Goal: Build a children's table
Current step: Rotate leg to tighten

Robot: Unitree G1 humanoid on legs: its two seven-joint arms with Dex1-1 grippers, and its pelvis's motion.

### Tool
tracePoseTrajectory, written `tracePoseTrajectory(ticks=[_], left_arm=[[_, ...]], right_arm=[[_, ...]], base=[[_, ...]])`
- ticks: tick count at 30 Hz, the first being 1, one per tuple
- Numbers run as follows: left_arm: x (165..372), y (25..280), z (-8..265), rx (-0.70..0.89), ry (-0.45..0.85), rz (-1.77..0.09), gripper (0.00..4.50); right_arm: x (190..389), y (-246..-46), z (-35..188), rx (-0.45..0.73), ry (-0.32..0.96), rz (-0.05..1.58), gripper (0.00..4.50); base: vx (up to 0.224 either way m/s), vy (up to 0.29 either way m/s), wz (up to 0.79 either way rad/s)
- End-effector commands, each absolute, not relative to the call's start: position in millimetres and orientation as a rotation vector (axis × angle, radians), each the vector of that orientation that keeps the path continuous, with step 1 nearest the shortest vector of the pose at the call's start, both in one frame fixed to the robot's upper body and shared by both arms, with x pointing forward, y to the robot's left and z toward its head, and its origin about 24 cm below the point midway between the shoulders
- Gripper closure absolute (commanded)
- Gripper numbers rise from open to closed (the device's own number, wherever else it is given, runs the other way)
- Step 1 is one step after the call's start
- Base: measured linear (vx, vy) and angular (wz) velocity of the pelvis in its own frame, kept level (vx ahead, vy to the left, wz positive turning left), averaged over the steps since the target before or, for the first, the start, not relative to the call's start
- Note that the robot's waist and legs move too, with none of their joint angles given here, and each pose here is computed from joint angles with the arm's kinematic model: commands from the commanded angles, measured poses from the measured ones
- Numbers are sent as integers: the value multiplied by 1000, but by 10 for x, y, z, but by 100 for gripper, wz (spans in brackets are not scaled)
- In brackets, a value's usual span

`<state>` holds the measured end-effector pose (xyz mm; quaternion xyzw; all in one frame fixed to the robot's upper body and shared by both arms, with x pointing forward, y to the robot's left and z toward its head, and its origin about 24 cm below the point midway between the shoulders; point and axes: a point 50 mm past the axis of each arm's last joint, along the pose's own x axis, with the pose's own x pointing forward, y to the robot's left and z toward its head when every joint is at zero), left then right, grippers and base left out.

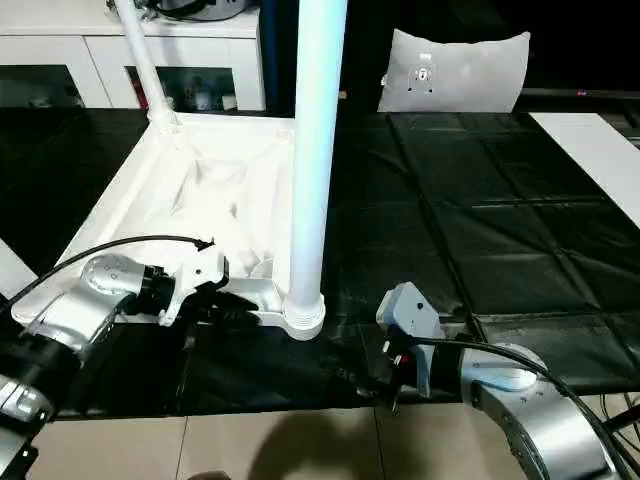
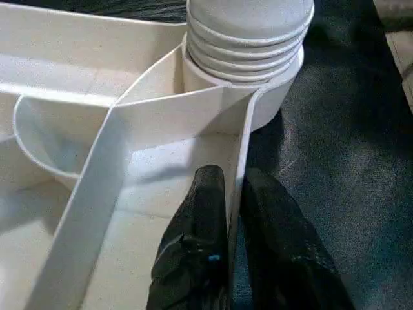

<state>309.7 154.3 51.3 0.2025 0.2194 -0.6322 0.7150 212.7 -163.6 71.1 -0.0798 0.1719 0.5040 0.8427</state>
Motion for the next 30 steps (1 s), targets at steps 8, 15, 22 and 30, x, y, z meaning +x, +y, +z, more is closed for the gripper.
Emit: tracePoseTrajectory(ticks=[8,15,22,30], left_arm=[[3041,1476,518,450,492,-1527,442],[2836,1381,503,486,472,-1699,450],[2785,1376,528,524,463,-1723,450],[2782,1389,547,553,457,-1718,450]], right_arm=[[2417,-1638,774,-206,284,1079,0],[2665,-1555,788,-158,234,1273,38],[2733,-1484,802,-142,242,1442,98],[2791,-1397,813,-119,240,1518,157]], base=[[0,0,0],[0,0,0],[0,0,0],[0,0,0]])
